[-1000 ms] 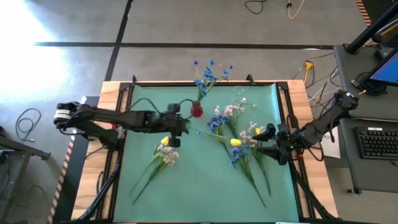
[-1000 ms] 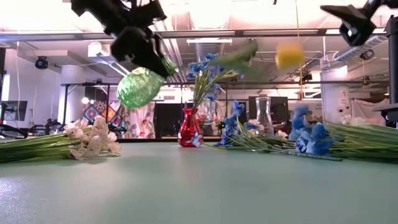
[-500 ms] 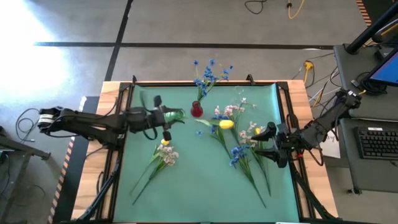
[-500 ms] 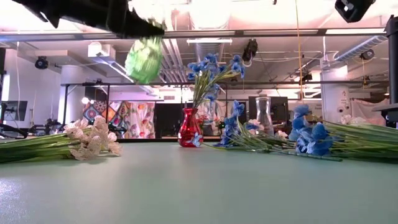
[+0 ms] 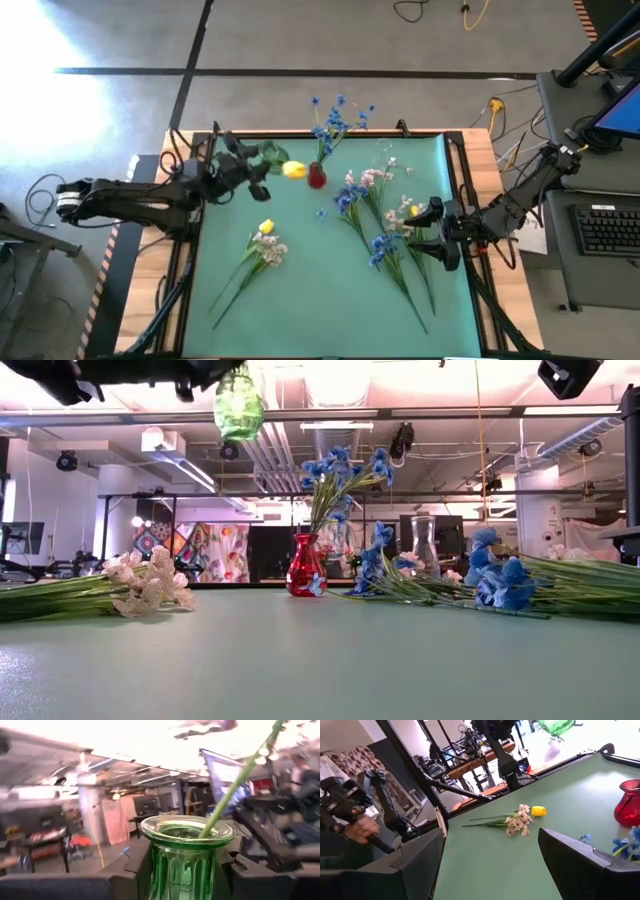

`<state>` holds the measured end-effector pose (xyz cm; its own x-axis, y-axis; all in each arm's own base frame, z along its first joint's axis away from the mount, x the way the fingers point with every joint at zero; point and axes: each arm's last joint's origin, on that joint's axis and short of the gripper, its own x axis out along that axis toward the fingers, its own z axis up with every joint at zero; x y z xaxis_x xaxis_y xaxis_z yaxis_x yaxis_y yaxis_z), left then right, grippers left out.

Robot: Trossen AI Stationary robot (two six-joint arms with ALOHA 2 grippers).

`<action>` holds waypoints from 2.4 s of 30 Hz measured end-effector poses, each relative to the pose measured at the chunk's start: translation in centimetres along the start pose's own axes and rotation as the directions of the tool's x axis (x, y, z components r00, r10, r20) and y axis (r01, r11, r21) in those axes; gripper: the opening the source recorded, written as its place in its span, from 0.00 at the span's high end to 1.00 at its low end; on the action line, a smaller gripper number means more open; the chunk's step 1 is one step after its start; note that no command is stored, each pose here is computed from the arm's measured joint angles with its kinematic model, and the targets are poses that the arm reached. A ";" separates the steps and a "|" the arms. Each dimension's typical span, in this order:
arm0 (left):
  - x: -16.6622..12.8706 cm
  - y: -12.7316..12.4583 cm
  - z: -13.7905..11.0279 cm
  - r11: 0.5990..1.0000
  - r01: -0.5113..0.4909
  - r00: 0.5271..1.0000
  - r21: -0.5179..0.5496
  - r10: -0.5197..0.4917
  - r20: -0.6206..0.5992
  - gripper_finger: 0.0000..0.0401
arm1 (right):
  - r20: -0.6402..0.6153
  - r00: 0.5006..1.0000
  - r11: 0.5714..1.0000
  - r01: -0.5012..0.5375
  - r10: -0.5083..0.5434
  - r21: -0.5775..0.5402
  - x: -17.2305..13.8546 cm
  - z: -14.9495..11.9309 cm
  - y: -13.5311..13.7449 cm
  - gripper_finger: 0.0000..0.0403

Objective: Sort flowers into vase by color
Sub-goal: Put the middle yellow flower into the green vase

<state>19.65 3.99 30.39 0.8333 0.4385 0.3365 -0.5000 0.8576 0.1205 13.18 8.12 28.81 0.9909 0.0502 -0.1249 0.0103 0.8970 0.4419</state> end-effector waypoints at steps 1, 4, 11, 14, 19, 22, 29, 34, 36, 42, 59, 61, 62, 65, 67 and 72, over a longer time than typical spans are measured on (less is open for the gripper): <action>0.1 0.4 -0.2 0.999 -0.022 1.000 -0.033 0.021 -0.008 0.71 | -0.001 1.000 1.000 0.001 -0.001 -0.001 0.0 0.0 0.0 0.21; 0.3 1.4 -1.4 0.993 -0.075 0.996 -0.091 0.071 -0.048 0.71 | -0.007 1.000 1.000 0.005 -0.005 -0.006 0.2 -0.2 0.0 0.21; -0.8 1.7 -4.4 0.993 -0.095 0.991 -0.077 0.087 -0.098 0.71 | -0.026 1.000 1.000 0.016 -0.017 -0.023 0.6 -0.6 0.1 0.21; -1.7 1.6 -5.7 0.993 -0.094 0.987 -0.066 0.084 -0.133 0.71 | -0.034 0.999 0.999 0.021 -0.022 -0.029 0.8 -0.7 0.2 0.21; -3.7 1.5 -8.3 0.993 -0.108 0.975 -0.050 0.096 -0.201 0.71 | -0.041 0.999 0.999 0.026 -0.028 -0.035 1.0 -0.9 0.2 0.21; -5.3 1.6 -9.6 0.993 -0.109 0.977 -0.050 0.098 -0.188 0.71 | -0.041 0.999 0.999 0.028 -0.030 -0.037 1.0 -1.0 0.2 0.21; -7.9 2.1 -10.9 0.981 -0.183 0.978 -0.065 0.175 -0.110 0.71 | -0.032 0.998 0.998 0.050 -0.051 -0.042 1.1 -1.0 0.2 0.21; -7.4 1.9 -11.4 0.982 -0.183 0.972 -0.045 0.174 -0.160 0.71 | -0.031 0.998 0.998 0.051 -0.052 -0.042 1.1 -1.0 0.2 0.21; -6.9 1.8 -11.5 0.982 -0.183 0.971 -0.044 0.173 -0.165 0.71 | -0.030 0.998 0.998 0.051 -0.053 -0.042 1.1 -1.0 0.2 0.21; -5.9 1.3 -12.8 0.983 -0.181 0.958 -0.029 0.169 -0.232 0.71 | -0.033 0.998 0.997 0.053 -0.055 -0.053 1.2 -1.1 0.2 0.21; -5.6 1.3 -16.3 0.952 -0.303 0.907 0.038 0.300 -0.295 0.71 | -0.037 0.998 0.997 0.055 -0.057 -0.061 1.3 -1.2 0.2 0.21; -5.7 1.6 -16.6 0.945 -0.324 0.893 0.051 0.324 -0.312 0.71 | -0.036 0.998 0.996 0.054 -0.056 -0.066 1.3 -1.2 0.2 0.21; -5.7 1.7 -16.9 0.942 -0.332 0.887 0.052 0.330 -0.322 0.71 | -0.035 0.998 0.996 0.054 -0.056 -0.066 1.3 -1.2 0.2 0.21; -5.8 1.7 -17.3 0.940 -0.337 0.878 0.049 0.333 -0.343 0.71 | -0.034 0.998 0.996 0.054 -0.056 -0.068 1.3 -1.1 0.2 0.21; -5.9 1.8 -17.7 0.940 -0.338 0.872 0.050 0.333 -0.359 0.71 | -0.035 0.998 0.996 0.053 -0.056 -0.068 1.3 -1.1 0.2 0.21; -5.7 1.8 -17.9 0.939 -0.339 0.869 0.051 0.334 -0.365 0.71 | -0.034 0.998 0.996 0.053 -0.056 -0.070 1.3 -1.1 0.2 0.21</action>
<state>18.25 7.83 11.96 0.6432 0.7657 -0.0080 -0.7646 0.6428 0.0469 14.31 8.91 27.73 0.9836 0.0152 -0.1799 0.0536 0.9268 0.3716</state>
